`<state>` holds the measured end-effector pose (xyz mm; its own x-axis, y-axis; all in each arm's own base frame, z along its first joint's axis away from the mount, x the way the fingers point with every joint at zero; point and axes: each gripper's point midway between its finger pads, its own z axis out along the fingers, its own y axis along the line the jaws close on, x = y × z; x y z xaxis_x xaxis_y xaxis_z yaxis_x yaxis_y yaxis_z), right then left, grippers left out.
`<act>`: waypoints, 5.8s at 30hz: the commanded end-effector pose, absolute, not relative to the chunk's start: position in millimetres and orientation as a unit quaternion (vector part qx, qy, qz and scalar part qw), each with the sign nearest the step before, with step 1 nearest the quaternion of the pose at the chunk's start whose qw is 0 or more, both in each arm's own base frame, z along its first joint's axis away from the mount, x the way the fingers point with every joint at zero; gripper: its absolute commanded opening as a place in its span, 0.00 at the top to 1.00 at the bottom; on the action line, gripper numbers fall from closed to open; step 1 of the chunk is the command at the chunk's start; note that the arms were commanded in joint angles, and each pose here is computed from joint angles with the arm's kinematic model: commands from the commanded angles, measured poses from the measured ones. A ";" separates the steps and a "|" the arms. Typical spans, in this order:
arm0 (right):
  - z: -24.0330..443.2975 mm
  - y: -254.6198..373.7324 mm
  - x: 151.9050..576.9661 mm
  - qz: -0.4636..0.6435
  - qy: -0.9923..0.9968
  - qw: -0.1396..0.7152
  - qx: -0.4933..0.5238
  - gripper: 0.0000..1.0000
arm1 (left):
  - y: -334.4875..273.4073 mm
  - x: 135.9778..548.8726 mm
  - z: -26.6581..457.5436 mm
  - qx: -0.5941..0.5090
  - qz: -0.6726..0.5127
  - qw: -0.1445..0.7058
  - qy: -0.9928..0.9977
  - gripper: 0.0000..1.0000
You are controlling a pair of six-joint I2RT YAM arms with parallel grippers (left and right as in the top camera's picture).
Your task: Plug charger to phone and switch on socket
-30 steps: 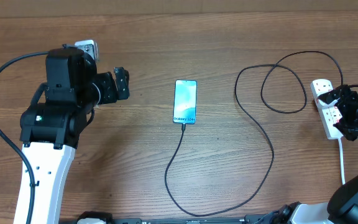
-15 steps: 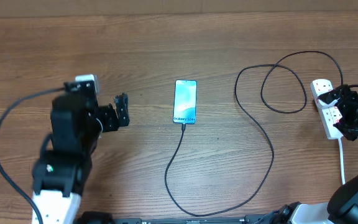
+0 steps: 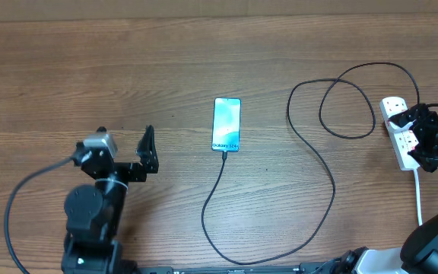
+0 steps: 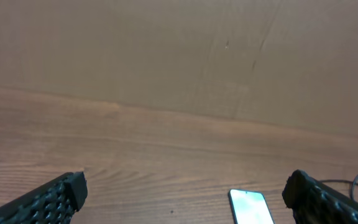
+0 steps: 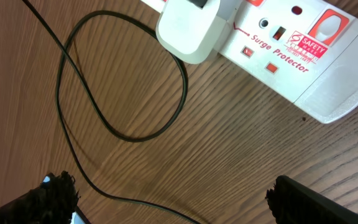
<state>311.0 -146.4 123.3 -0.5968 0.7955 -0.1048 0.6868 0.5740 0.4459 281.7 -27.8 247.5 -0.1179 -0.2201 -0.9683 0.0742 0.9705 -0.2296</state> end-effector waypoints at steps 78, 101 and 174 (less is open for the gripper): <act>128.0 -147.3 315.2 0.186 0.874 0.157 0.421 0.00 | -6.7 246.1 156.1 -0.095 -0.105 0.672 0.727 0.01; 145.1 -146.4 314.9 0.179 0.874 0.183 0.413 0.00 | -6.7 246.1 156.1 -0.095 -0.105 0.672 0.727 0.00; 83.4 29.1 257.5 0.132 0.828 0.544 -0.008 0.00 | -6.7 246.1 156.1 -0.095 -0.105 0.672 0.727 0.01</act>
